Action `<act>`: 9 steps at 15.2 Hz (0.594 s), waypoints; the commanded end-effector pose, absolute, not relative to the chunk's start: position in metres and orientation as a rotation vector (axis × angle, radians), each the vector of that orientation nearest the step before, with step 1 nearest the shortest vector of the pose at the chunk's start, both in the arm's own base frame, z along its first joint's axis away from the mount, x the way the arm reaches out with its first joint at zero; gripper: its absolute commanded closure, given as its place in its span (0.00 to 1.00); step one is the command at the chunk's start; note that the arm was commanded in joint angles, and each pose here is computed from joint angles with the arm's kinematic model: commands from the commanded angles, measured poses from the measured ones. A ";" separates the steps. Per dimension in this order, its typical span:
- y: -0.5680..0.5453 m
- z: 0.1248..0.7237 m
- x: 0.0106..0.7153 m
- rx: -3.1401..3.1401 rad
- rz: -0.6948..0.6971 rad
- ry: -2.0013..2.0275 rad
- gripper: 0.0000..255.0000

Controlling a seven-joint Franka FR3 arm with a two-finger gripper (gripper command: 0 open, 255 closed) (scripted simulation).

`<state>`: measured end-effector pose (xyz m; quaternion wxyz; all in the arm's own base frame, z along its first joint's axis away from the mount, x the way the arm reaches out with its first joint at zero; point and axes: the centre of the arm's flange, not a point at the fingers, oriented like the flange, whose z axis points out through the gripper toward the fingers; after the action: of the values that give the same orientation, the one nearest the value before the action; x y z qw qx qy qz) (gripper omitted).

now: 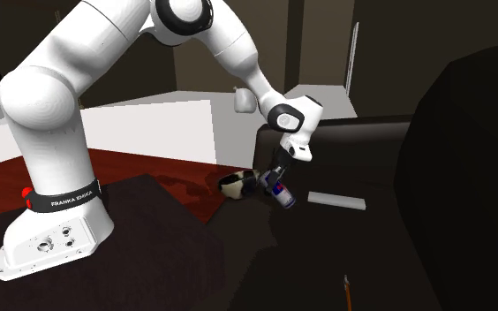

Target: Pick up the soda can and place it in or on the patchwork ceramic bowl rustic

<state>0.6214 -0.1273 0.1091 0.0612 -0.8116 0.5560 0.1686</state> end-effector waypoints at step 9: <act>-0.128 0.119 0.621 -2.455 0.512 1.683 1.00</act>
<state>0.6212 -0.1277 0.1157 0.0608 -0.8114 0.5563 0.1690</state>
